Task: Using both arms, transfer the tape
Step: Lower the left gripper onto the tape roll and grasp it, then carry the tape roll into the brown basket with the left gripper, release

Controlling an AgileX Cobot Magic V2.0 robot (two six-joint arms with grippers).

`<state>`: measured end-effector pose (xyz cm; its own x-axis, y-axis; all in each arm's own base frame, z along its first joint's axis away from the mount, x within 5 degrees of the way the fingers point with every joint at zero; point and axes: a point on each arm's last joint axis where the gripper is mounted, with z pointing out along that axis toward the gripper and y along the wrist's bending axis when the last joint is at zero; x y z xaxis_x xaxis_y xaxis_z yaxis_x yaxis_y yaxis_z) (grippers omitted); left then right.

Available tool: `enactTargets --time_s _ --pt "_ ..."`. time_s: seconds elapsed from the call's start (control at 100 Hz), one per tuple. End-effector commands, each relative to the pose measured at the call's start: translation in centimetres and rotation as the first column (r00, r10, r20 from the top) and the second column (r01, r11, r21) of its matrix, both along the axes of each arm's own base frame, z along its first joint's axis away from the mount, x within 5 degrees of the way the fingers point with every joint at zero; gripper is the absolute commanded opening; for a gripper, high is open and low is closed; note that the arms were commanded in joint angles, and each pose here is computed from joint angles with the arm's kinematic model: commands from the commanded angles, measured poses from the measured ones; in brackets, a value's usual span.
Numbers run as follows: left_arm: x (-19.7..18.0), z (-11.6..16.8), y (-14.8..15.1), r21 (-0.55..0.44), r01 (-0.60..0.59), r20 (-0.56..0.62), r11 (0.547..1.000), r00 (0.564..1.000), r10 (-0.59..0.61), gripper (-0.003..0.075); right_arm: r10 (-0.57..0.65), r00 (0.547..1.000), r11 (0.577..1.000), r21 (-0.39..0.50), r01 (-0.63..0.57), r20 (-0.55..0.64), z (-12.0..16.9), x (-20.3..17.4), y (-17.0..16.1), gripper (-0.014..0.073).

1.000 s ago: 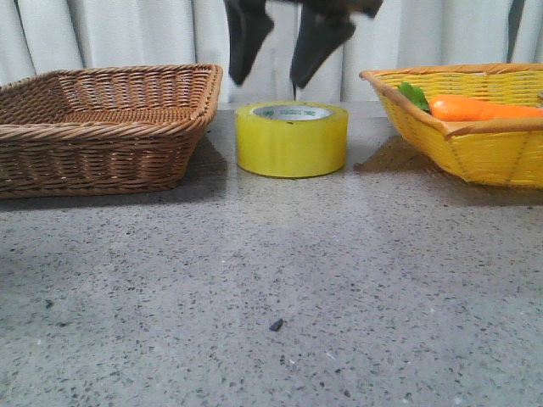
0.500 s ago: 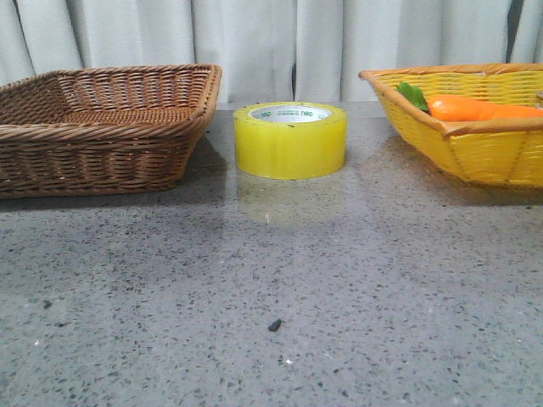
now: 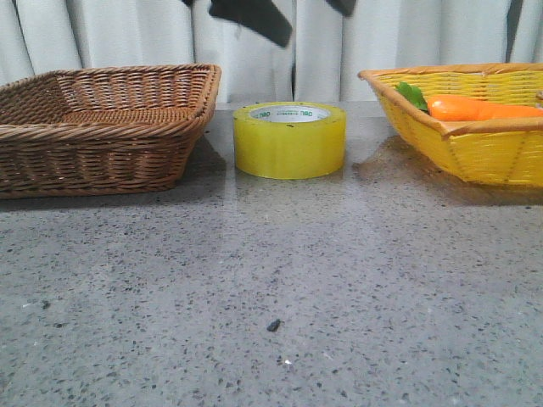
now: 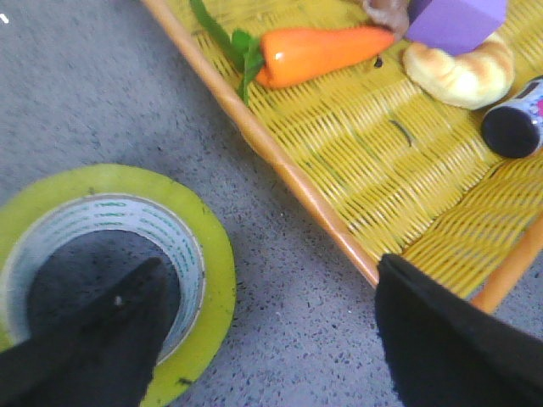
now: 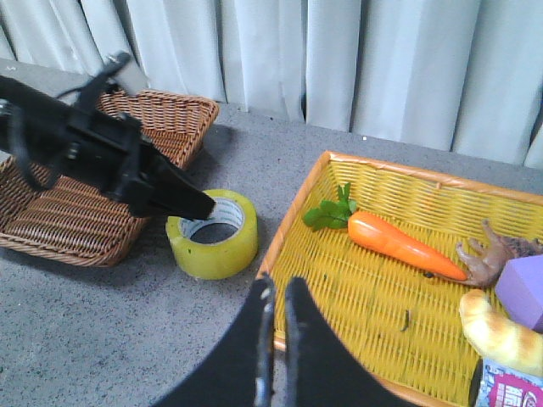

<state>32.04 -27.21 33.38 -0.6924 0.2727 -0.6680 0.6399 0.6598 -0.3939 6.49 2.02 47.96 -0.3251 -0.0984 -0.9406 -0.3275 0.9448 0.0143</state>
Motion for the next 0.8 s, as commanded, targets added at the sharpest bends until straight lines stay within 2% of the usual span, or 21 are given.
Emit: enactTargets --time_s 0.0,0.22,0.47,0.59,0.66,0.76,0.79 --pt "0.0 1.8 -0.6 -0.091 -0.01 0.016 0.996 1.0 0.012 0.0491 -0.017 0.998 1.0 0.011 0.017 0.059 0.8 0.1 -0.2 -0.006" --pt "1.3 -1.4 -1.5 -0.044 -0.018 -0.031 0.999 0.999 0.017 0.0491 -0.02 0.999 1.0 0.002 0.02 0.038 0.6 0.1 -0.2 -0.006" --pt "2.0 -3.3 -1.9 -0.012 -0.02 -0.057 1.0 0.998 0.019 0.0475 -0.02 0.999 1.0 0.002 0.02 0.038 0.6 0.1 -0.2 -0.006" --pt "2.3 -4.0 -2.0 0.006 -0.02 -0.063 1.0 0.998 0.021 0.0347 -0.02 0.999 1.0 0.002 0.02 0.038 0.6 0.1 -0.2 -0.006" --pt "2.5 -4.5 -2.1 0.011 -0.02 -0.071 1.0 0.997 0.021 0.0229 -0.02 0.999 1.0 0.002 0.02 0.038 0.6 0.1 -0.2 -0.006" --pt "2.6 -4.5 -2.1 0.01 -0.022 -0.055 1.0 0.998 0.023 0.0012 -0.02 0.999 1.0 0.002 0.02 0.038 0.6 0.1 -0.2 -0.006" --pt "2.6 -4.1 -2.1 0.003 -0.016 -0.035 1.0 0.999 0.016 -0.0019 -0.02 0.999 1.0 0.002 0.02 0.038 0.6 0.1 -0.2 -0.006"
